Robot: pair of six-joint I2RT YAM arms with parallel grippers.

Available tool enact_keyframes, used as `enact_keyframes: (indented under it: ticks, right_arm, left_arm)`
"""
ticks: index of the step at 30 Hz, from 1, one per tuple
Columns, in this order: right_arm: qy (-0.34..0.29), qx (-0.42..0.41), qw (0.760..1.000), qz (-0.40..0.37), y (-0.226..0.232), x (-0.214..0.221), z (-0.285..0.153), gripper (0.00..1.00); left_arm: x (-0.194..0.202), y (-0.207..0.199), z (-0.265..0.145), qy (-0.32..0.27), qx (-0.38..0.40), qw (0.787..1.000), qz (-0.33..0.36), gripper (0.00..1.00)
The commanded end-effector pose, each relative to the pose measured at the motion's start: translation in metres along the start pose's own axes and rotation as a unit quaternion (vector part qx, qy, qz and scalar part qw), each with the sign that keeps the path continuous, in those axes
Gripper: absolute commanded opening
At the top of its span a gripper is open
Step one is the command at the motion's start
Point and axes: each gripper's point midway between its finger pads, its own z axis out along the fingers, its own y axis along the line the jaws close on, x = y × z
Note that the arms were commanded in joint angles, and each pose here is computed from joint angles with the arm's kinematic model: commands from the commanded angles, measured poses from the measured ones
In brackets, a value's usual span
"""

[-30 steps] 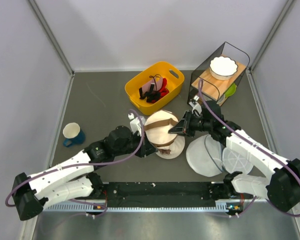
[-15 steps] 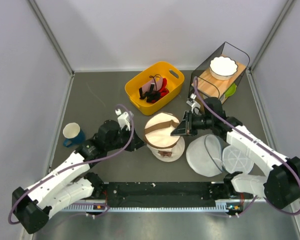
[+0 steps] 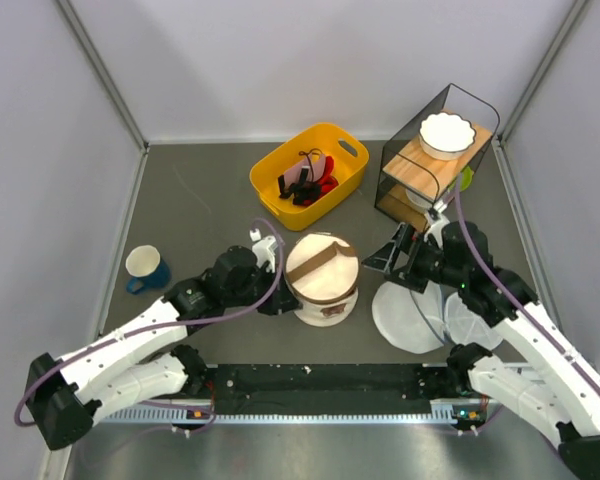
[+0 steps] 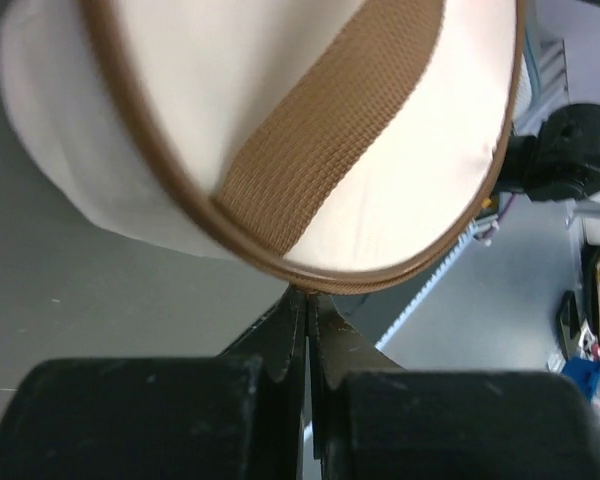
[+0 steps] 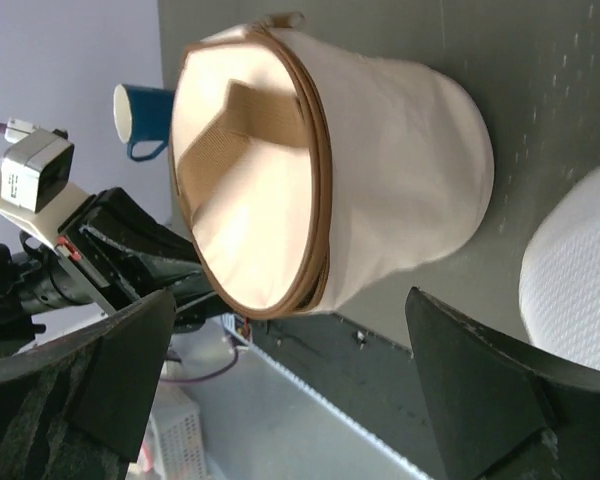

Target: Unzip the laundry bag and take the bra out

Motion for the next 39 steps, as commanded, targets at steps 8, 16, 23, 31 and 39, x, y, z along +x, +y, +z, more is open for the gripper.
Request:
enact_keyframes:
  ticks: [8,16,23,31,39]
  right_arm:
    - [0.007,0.044,0.994,0.102,-0.007,0.046,0.026,0.99]
    - [0.032,-0.002,0.997,0.071,0.022,0.056,0.068,0.59]
    - [0.007,0.035,0.998,0.057,-0.001,0.040,0.080,0.00]
    - [0.126,-0.020,0.991,-0.047,-0.022,0.038,0.064,0.00]
    - [0.171,-0.049,0.976,-0.126,-0.016,0.040,0.063,0.00]
  left_arm:
    - [0.017,-0.072,0.011,0.031,0.077,0.997,-0.008,0.00]
    - [0.006,-0.087,0.016,0.005,0.088,0.996,0.017,0.00]
    - [0.007,-0.064,0.008,-0.005,0.038,0.999,0.033,0.00]
    - [-0.022,-0.012,-0.027,-0.089,0.009,0.995,0.049,0.00]
    - [-0.030,-0.007,-0.017,-0.058,0.028,0.996,0.061,0.00]
